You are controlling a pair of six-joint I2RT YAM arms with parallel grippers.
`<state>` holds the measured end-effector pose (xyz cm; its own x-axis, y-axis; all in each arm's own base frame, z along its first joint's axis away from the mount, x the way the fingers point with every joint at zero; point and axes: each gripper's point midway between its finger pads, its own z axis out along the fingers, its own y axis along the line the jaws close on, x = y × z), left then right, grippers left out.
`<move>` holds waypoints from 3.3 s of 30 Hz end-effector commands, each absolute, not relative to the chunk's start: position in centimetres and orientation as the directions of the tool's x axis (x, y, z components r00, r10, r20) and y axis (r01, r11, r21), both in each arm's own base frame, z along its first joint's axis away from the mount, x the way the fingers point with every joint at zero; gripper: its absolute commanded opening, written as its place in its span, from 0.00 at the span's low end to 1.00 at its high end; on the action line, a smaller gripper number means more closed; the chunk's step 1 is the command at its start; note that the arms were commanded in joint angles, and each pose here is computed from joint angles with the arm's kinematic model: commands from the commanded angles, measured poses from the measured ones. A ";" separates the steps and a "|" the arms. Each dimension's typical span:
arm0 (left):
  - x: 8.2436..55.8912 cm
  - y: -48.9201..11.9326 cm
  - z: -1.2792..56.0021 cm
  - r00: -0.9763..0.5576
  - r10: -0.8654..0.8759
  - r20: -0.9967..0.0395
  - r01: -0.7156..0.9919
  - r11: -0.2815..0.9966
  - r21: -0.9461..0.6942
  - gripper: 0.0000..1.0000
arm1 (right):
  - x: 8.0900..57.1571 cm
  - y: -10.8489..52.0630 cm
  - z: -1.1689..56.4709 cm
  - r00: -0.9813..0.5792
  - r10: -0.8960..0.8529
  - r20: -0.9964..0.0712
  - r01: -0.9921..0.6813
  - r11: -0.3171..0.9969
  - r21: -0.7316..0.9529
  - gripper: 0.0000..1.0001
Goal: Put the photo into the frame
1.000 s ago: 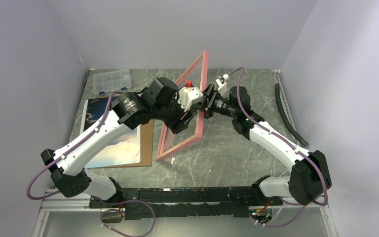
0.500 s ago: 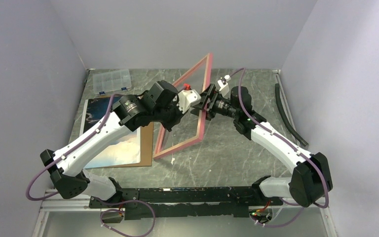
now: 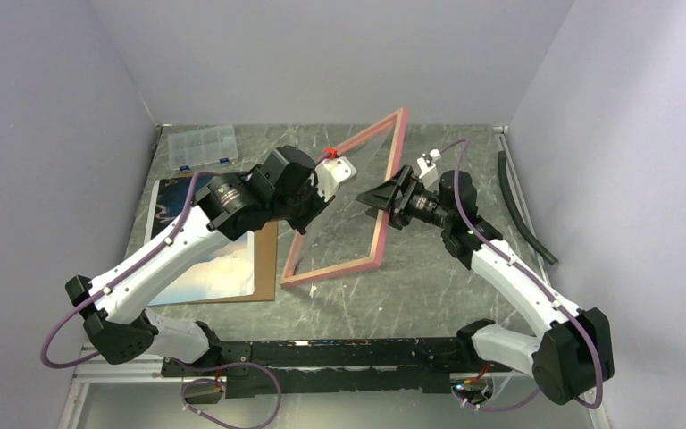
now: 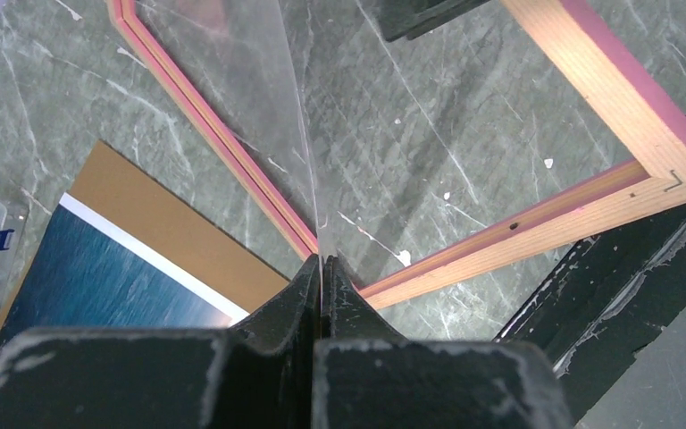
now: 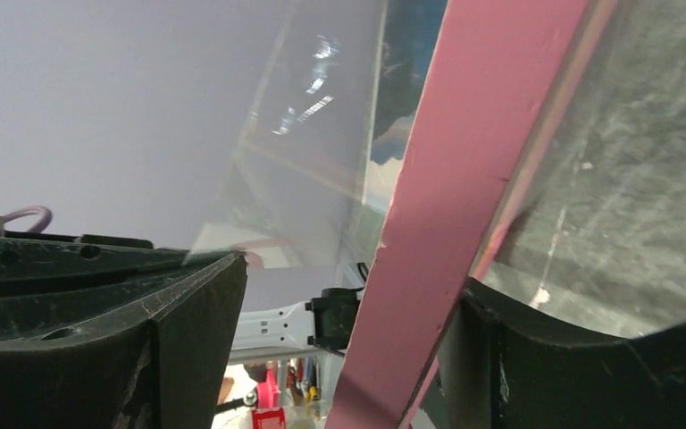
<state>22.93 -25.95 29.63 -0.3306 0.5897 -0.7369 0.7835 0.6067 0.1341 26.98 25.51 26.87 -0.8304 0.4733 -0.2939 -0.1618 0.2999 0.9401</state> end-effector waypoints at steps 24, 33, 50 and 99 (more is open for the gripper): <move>24.3 -26.9 37.0 -0.131 0.480 -0.867 0.781 0.589 0.208 0.03 | 25.8 18.3 12.0 -0.822 0.447 -0.353 0.053 0.677 0.734 0.15; 24.7 -26.1 40.1 -0.010 0.483 -0.876 0.759 0.574 0.308 0.03 | 26.2 16.8 6.9 -0.825 0.460 -0.328 0.161 0.748 0.644 0.03; 28.4 -21.2 47.3 0.187 0.460 -0.868 0.427 0.758 0.493 0.03 | 26.8 14.3 1.1 -0.875 0.358 -0.325 0.215 0.890 0.401 0.00; 28.1 -12.4 49.1 0.176 0.629 -0.757 0.104 0.753 0.650 0.03 | 32.8 40.3 11.2 -0.772 -0.037 -0.634 -0.234 0.944 0.231 1.00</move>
